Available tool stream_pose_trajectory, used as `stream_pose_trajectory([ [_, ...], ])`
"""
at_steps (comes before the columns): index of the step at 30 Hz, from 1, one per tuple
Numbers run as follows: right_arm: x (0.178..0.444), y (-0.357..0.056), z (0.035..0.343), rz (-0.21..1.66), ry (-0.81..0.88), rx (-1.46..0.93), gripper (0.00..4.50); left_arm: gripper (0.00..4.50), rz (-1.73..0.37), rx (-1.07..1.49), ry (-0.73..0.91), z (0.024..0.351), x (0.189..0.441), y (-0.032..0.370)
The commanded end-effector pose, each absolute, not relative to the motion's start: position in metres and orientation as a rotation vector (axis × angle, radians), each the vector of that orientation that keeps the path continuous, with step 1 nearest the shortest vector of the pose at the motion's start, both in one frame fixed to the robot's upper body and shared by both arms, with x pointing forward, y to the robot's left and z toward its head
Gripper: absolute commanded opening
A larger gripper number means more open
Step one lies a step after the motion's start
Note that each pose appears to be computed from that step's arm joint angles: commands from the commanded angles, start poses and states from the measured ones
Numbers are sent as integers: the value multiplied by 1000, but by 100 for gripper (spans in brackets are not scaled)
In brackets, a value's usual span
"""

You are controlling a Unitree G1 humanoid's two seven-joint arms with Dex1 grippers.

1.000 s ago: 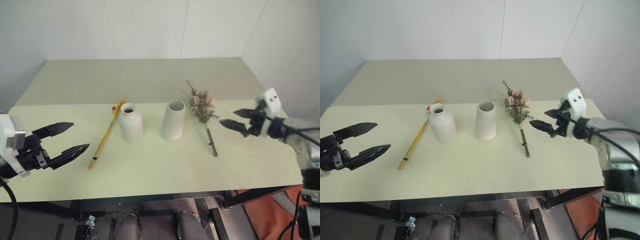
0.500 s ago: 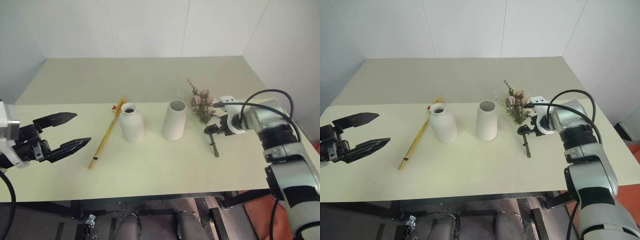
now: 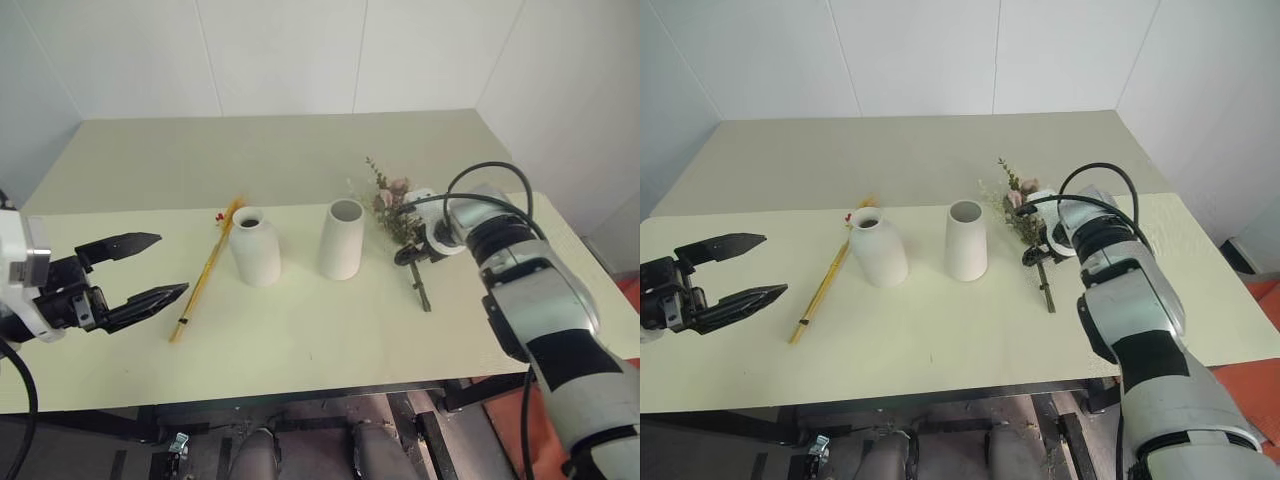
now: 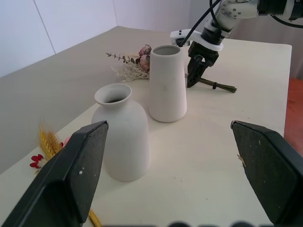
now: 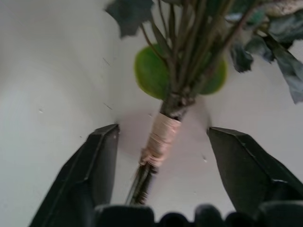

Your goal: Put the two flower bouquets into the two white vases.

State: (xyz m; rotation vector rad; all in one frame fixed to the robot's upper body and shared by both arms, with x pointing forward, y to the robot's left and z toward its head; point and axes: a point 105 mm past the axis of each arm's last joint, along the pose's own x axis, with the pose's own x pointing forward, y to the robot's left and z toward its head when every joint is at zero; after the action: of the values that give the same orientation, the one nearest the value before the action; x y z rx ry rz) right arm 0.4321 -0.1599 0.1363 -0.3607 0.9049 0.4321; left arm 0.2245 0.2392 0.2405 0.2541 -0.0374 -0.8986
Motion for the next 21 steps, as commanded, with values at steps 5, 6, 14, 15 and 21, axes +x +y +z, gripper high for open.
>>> stream_pose_trajectory([
  [5,438,-158,149,430,860,-354,80,450,-888,274,-62,247,218,239],
  [6,438,-159,152,427,855,-345,47,450,-887,274,-60,246,217,239],
  [14,462,-194,216,271,504,-129,22,450,-909,254,-62,244,223,236],
  [15,464,-198,223,261,449,-115,22,450,-914,250,-62,244,223,236],
  [21,462,-202,303,307,-81,132,22,450,-951,223,-66,248,233,235],
])
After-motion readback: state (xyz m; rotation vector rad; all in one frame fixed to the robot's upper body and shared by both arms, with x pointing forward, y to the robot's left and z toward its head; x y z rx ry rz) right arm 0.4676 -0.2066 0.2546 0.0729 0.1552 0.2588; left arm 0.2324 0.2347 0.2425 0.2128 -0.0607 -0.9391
